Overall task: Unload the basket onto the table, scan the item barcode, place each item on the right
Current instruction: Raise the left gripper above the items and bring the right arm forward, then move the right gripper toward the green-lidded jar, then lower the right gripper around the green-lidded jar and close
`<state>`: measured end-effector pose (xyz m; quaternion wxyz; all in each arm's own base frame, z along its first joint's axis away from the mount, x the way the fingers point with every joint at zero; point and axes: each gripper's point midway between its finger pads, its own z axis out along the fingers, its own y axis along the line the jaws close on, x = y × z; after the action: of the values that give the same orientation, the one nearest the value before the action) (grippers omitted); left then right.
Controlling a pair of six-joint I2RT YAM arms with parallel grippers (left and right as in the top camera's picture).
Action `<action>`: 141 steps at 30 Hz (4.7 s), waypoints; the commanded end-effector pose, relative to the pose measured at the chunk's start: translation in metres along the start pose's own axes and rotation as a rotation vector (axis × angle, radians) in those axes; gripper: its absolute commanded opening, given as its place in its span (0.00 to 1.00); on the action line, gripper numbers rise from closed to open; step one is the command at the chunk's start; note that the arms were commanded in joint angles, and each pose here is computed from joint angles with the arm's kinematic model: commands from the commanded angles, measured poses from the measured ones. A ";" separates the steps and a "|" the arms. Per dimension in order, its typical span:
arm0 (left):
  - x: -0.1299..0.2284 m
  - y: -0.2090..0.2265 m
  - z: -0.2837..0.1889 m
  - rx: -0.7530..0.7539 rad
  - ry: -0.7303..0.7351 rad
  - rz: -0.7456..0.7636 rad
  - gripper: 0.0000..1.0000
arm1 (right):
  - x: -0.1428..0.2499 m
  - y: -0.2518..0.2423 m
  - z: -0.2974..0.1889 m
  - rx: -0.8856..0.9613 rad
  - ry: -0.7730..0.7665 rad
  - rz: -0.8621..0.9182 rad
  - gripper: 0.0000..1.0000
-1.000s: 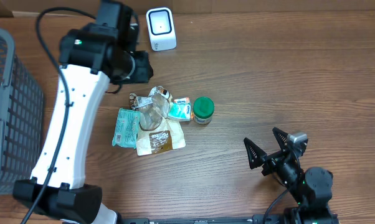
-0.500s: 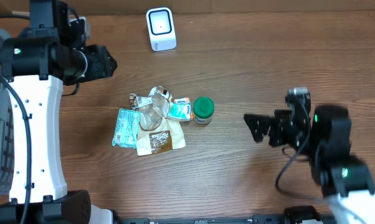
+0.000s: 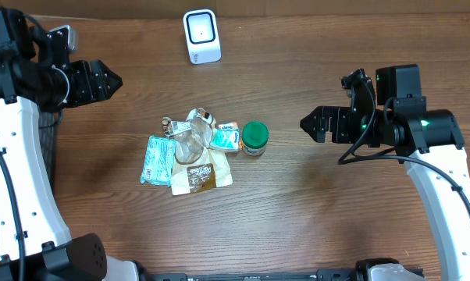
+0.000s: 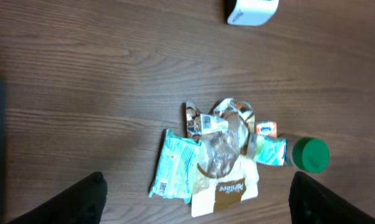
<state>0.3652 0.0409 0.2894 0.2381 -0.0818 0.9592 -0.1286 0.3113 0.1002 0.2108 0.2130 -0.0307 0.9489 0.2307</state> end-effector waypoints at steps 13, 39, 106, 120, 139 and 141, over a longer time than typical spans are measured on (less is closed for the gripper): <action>0.002 -0.012 -0.006 0.052 -0.006 0.067 1.00 | -0.012 0.000 -0.010 0.034 -0.050 -0.012 0.96; 0.002 -0.012 -0.006 0.051 -0.006 0.068 0.99 | -0.034 0.013 -0.006 0.055 -0.141 -0.102 0.92; 0.002 -0.011 -0.005 0.051 -0.004 0.067 1.00 | -0.059 0.039 0.024 0.200 -0.200 -0.204 0.87; 0.002 -0.011 -0.005 0.051 -0.004 0.067 0.99 | -0.134 0.050 -0.036 0.322 -0.518 -0.246 0.88; 0.002 -0.011 -0.005 0.051 -0.004 0.067 0.99 | -0.032 0.088 0.066 0.108 -0.004 -0.329 1.00; 0.002 -0.011 -0.005 0.051 -0.004 0.067 1.00 | -0.029 0.086 0.076 0.114 0.021 -0.330 1.00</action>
<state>0.3632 0.0340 0.2900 0.2366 -0.0587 0.9594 -0.1421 0.3483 0.2027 0.1975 0.2376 -0.1720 0.9468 0.1326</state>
